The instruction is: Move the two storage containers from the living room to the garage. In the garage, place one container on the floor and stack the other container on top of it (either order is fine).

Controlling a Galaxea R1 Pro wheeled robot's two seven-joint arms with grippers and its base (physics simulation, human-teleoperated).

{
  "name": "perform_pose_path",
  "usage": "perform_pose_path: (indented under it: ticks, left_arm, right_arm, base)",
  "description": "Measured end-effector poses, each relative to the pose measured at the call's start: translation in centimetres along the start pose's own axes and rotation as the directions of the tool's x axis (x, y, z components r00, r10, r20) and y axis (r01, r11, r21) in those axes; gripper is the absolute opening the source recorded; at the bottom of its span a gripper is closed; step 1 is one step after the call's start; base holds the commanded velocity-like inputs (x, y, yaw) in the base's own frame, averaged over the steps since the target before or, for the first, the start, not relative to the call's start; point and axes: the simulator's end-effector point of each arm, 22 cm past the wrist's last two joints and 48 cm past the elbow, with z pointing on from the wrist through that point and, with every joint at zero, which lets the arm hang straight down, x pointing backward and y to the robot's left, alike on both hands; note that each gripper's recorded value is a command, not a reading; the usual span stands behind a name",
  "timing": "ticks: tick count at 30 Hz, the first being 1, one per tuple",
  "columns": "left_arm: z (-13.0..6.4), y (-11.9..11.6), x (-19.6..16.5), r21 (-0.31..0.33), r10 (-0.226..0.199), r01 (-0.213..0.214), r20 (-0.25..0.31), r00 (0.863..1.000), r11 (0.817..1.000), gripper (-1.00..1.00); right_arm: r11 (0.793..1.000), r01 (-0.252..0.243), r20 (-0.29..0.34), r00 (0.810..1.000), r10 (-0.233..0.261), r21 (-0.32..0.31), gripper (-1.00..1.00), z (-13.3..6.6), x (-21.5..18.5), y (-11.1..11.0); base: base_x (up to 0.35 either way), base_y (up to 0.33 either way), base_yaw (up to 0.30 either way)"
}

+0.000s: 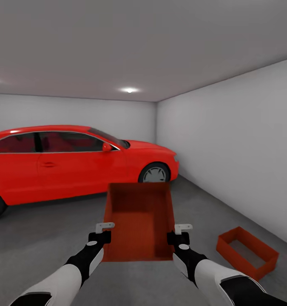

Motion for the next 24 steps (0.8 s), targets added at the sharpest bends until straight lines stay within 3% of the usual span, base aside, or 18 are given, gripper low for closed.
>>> perform_pose_path:
  ticks: [24]
  left_arm:
    - [0.0,0.01,0.0,0.0,0.0,0.0,0.0,1.0,1.0,-1.0]
  right_arm:
    - [1.0,0.0,0.0,1.0,0.0,0.0,-1.0,0.0,0.0,0.01]
  base:
    - [0.319,0.133,-0.279]
